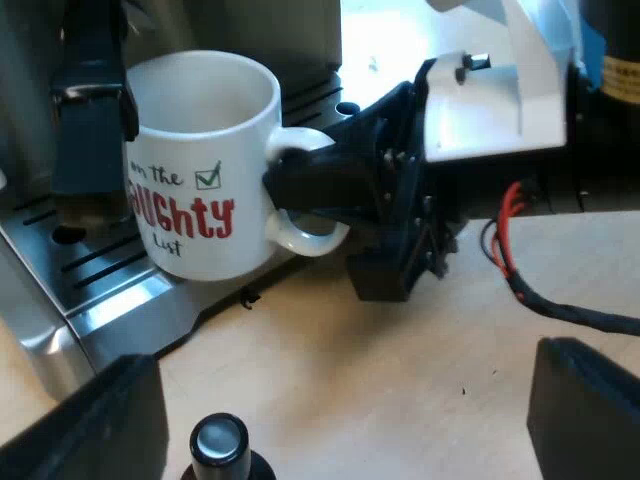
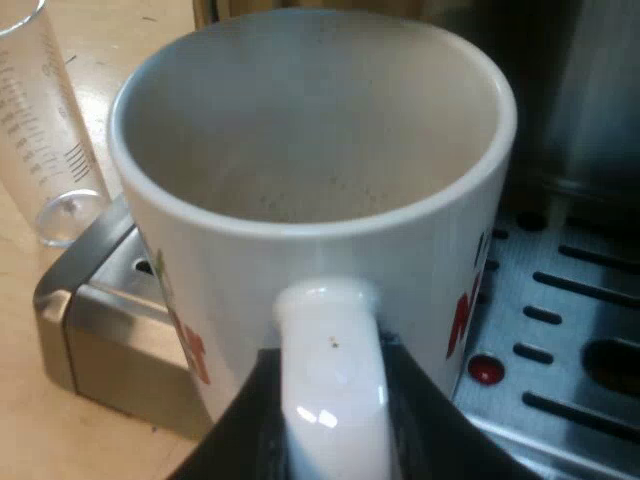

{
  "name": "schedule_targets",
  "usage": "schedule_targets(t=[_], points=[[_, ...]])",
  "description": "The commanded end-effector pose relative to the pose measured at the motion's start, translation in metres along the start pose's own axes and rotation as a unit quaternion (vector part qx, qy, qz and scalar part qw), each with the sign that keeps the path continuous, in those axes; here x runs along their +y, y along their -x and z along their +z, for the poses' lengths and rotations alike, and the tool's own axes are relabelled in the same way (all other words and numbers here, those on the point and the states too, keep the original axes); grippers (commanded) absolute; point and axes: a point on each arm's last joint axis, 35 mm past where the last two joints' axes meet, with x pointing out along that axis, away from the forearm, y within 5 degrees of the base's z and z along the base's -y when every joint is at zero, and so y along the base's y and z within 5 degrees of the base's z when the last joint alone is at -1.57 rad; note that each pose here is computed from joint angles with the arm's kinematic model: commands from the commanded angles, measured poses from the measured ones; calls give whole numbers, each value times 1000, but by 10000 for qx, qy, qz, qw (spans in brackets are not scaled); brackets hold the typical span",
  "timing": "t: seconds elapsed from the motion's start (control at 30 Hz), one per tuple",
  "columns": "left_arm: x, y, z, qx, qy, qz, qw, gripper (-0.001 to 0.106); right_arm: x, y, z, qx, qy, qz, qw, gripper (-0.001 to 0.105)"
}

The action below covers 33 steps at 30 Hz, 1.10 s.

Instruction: Place mug into machine

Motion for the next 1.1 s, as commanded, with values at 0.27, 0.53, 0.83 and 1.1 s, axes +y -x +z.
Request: schedule_targets(t=[0.27,0.53,0.83,1.1], points=[[-1,1,1,-52,-58,-64,9999,86,-10,-22,13,-169,-135,-332,9992,0],[-1,1,1,-52,-58,-64,9999,86,-14,-43,19,-199,-217,-461,9985,0],[-1,1,1,-43,-54,-63,10000,86,-10,-58,23,-232,-241,-446,9984,0],[0,-2,-2,-69,-66,-67,9999,86,-10,-60,27,-263,-258,-475,9982,0]])
